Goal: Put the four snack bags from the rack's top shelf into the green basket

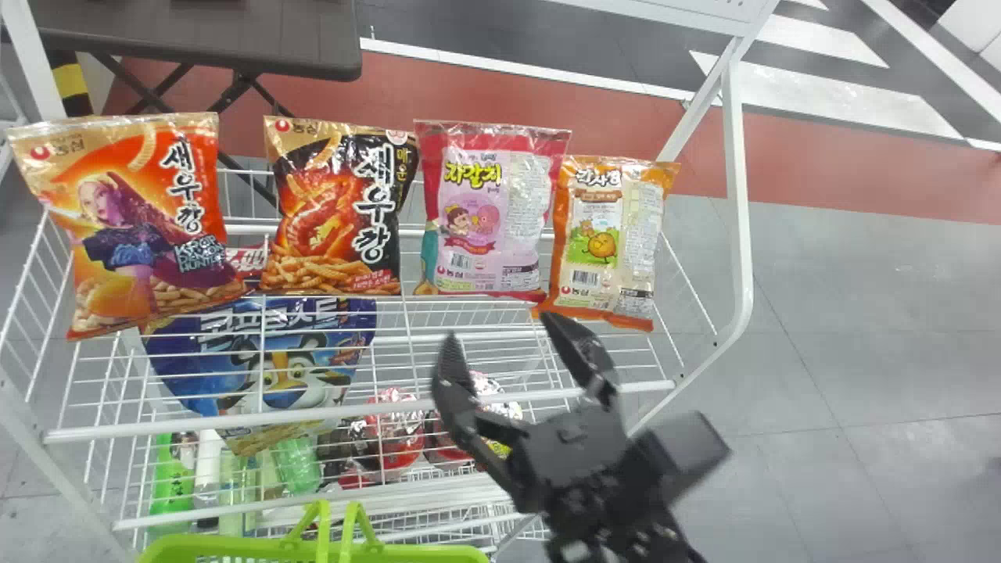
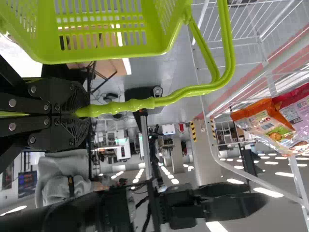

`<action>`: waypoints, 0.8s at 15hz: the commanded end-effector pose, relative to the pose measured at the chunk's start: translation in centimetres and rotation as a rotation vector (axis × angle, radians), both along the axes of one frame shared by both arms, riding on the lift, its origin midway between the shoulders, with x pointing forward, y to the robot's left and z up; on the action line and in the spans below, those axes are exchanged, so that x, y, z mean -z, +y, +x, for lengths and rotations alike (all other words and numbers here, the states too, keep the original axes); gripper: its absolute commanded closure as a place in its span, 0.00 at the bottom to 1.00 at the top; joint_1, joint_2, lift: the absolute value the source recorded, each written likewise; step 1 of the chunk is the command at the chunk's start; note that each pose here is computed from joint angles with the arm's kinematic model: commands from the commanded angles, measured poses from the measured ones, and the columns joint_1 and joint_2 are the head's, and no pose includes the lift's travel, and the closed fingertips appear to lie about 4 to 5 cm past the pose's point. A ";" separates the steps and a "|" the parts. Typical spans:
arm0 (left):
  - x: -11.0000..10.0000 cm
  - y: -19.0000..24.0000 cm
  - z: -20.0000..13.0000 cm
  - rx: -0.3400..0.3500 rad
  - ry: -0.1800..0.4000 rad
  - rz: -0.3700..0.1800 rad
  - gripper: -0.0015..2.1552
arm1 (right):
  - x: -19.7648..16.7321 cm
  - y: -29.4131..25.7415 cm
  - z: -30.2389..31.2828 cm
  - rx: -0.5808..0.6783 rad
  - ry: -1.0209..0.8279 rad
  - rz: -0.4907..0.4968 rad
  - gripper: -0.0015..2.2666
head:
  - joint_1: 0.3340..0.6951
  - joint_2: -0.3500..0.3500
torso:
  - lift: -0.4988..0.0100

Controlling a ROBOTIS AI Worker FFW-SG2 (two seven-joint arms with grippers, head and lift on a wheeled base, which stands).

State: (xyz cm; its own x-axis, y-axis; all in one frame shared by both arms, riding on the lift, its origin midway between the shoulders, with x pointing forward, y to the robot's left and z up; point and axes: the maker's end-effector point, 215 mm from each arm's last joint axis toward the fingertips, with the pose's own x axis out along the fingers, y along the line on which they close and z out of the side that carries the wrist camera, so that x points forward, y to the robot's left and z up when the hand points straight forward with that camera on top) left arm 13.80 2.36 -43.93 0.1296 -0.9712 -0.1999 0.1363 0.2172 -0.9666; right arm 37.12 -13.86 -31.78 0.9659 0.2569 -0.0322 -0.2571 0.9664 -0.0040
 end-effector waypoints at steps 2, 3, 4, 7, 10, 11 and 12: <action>-0.1 -0.8 -0.4 0.008 -0.002 -0.008 1.00 | 2.1 9.4 4.7 -0.145 0.036 0.003 0.06 | 1.00 0.20 | 0.98; -0.1 -1.0 -0.4 0.010 -0.006 -0.009 1.00 | 2.5 12.2 5.8 -0.175 0.049 -0.009 0.06 | 1.00 0.26 | 0.98; -0.2 -1.1 -0.5 0.016 -0.009 -0.014 1.00 | 2.4 15.1 6.7 -0.199 0.046 -0.015 0.06 | 1.00 0.33 | 0.98; -0.2 -1.0 -0.7 0.031 -0.015 -0.014 1.00 | 3.3 19.7 9.3 -0.264 0.041 -0.057 0.06 | 1.00 0.59 | 0.98; 0.0 -1.1 -1.1 0.048 -0.017 -0.012 1.00 | 5.8 21.1 13.2 -0.298 0.096 -0.122 0.06 | 1.00 0.69 | 0.98; 0.0 -1.0 -1.2 0.053 -0.021 -0.012 1.00 | 5.7 21.6 14.3 -0.311 0.095 -0.124 0.06 | 1.00 0.72 | 0.98; -0.1 -0.9 -1.1 0.054 -0.033 -0.017 1.00 | 5.4 21.9 15.6 -0.318 0.095 -0.121 0.06 | 1.00 0.72 | 0.98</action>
State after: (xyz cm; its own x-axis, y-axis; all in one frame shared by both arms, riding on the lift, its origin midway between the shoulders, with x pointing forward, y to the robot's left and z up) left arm 12.66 1.32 -43.94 0.0846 -0.9789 -0.1858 0.1672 0.1978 -0.9659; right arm 50.89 7.42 -37.45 0.8368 0.5223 -0.1640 -0.5387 0.8390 -0.0768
